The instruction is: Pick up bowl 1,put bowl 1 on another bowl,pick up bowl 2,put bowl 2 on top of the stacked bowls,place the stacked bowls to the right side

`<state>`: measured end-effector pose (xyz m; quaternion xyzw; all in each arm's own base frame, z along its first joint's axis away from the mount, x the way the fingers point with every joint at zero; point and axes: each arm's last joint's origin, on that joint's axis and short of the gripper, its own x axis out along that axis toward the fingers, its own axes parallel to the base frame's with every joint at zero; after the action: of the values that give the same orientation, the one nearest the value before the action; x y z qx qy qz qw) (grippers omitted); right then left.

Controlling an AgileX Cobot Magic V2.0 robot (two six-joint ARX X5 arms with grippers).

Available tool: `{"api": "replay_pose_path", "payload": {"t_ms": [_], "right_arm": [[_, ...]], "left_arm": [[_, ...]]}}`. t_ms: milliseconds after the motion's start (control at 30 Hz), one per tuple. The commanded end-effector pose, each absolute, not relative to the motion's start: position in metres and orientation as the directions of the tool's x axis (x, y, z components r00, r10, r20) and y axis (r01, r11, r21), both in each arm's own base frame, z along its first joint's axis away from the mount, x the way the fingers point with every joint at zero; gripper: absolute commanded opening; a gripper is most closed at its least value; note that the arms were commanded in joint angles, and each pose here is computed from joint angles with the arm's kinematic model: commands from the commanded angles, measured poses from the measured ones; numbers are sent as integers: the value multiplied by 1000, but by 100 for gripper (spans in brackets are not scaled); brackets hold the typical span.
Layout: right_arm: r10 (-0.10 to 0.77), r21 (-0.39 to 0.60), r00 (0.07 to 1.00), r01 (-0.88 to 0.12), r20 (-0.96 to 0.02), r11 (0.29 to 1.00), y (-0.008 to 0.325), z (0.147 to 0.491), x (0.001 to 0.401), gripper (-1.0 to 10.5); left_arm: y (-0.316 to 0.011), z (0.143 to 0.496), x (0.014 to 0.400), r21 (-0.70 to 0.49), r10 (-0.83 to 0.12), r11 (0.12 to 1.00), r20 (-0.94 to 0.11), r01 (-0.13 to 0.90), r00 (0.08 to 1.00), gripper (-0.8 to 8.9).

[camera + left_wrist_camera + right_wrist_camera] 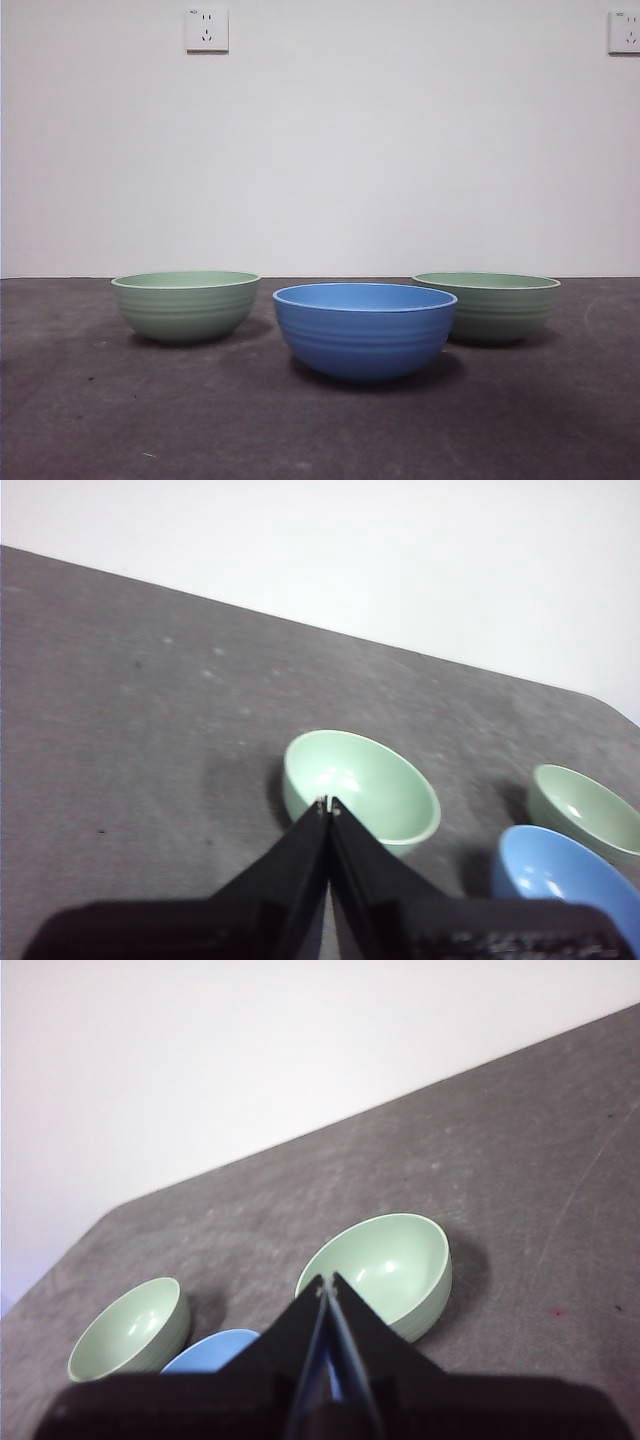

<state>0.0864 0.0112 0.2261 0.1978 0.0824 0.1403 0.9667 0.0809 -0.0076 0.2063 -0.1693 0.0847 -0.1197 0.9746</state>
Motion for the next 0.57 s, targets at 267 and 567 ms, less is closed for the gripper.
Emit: {"api": "replay_pose_path", "payload": {"t_ms": [267,567], "right_arm": [[436,256,842,-367,-317,894,16,281,94,-11],[542,231,660,-503,-520,833,21,322,106,-11]], "left_arm": [[-12,250,75,-275,-407,898,-219,344,887,-8],[-16,294,78,-227,-543,840,-349,493,764,-8]]}}
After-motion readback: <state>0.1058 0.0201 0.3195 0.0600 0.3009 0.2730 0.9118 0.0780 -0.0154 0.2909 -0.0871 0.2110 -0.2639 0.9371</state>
